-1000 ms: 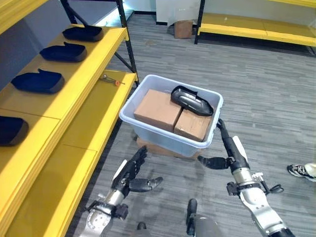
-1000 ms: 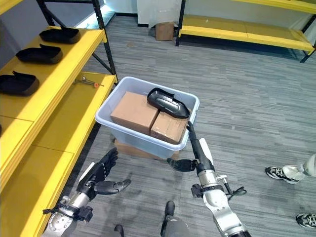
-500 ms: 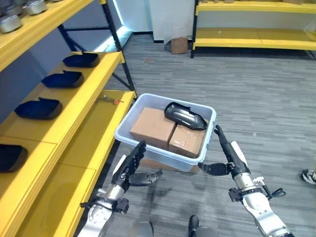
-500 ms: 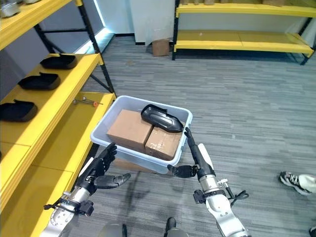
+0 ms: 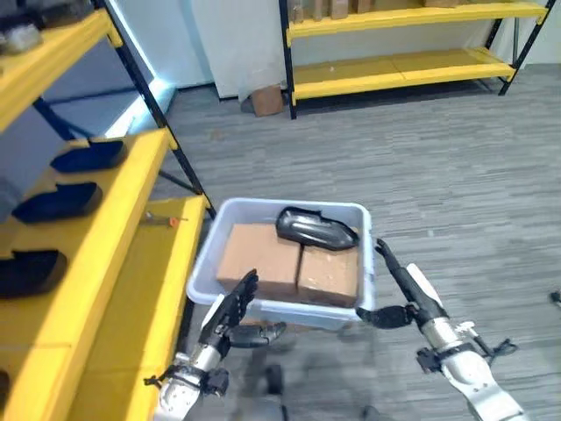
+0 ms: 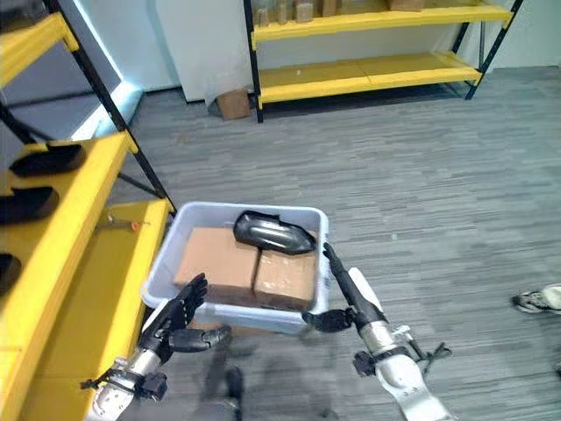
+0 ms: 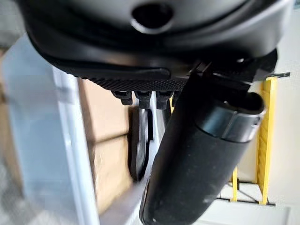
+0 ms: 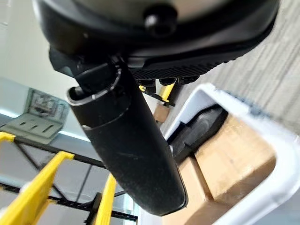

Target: Move parts from the plastic box to the shelf.

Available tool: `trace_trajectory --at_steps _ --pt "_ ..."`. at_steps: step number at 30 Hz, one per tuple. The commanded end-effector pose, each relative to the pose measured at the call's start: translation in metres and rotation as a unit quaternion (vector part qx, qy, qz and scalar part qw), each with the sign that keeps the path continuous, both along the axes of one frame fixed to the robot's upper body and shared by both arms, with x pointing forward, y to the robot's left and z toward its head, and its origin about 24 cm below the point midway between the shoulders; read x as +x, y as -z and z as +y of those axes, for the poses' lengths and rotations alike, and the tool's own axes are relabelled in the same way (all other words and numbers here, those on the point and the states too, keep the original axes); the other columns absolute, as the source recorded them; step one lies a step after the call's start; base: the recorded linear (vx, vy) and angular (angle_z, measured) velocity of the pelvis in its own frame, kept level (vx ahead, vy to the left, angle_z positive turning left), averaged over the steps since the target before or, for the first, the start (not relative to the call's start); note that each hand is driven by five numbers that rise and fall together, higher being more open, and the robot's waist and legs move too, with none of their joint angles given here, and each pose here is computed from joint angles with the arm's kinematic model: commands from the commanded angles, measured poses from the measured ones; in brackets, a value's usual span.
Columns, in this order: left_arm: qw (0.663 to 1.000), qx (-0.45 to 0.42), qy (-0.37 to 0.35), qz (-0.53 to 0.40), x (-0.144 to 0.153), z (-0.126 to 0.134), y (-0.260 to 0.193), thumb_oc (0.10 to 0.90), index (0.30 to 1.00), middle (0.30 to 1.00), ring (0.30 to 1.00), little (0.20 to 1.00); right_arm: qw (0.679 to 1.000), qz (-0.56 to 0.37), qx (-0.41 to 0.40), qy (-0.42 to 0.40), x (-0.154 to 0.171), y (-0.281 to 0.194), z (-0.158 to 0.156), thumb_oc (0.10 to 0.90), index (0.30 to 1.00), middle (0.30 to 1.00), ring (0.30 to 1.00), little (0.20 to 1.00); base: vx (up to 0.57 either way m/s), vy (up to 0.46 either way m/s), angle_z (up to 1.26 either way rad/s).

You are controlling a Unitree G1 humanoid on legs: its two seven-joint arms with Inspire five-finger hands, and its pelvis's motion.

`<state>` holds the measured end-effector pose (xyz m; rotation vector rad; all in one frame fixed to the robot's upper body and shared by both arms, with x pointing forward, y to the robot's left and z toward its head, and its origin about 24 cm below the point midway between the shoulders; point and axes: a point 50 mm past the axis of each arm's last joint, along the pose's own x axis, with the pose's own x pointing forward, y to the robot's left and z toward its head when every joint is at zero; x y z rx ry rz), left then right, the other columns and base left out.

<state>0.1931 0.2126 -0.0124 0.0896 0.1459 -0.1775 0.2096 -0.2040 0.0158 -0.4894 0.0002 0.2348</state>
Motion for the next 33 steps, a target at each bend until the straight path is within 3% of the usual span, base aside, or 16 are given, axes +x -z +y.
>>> trace_trajectory --at_steps 1,9,16,19,24,33 --pt "0.989 0.006 0.036 -0.142 0.020 -0.003 -0.052 0.900 1.000 1.000 1.000 1.000 0.985 -0.159 0.053 -0.046 0.023 -0.059 0.024 0.900 1.000 1.000 1.000 1.000 0.16 0.137 0.11" --pt "0.989 0.021 0.038 -0.143 0.019 0.005 -0.058 0.900 1.000 1.000 1.000 1.000 0.972 -0.233 0.008 -0.025 0.038 -0.073 0.040 0.900 1.000 1.000 1.000 1.000 0.06 0.058 -0.02" --pt "0.982 0.011 0.054 -0.181 0.030 0.001 -0.077 0.900 1.000 1.000 1.000 1.000 0.945 -0.321 -0.053 -0.015 0.068 -0.107 0.042 0.900 1.000 1.000 1.000 1.000 -0.07 -0.018 -0.07" --pt "0.974 -0.006 0.088 -0.208 0.039 -0.010 -0.090 0.900 1.000 1.000 1.000 1.000 0.927 -0.361 -0.105 0.004 0.095 -0.137 0.038 0.900 1.000 1.000 1.000 1.000 -0.10 -0.029 0.14" --pt "0.968 -0.011 0.109 -0.225 0.043 -0.015 -0.101 0.900 1.000 1.000 1.000 1.000 0.914 -0.374 -0.152 0.023 0.120 -0.161 0.040 0.900 1.000 1.000 1.000 1.000 -0.02 0.000 0.14" --pt "0.954 -0.001 0.152 -0.258 0.059 -0.028 -0.121 0.900 1.000 1.000 1.000 1.000 0.877 -0.372 -0.286 0.106 0.165 -0.195 0.006 0.900 1.000 1.000 1.000 1.000 -0.02 -0.007 0.13"
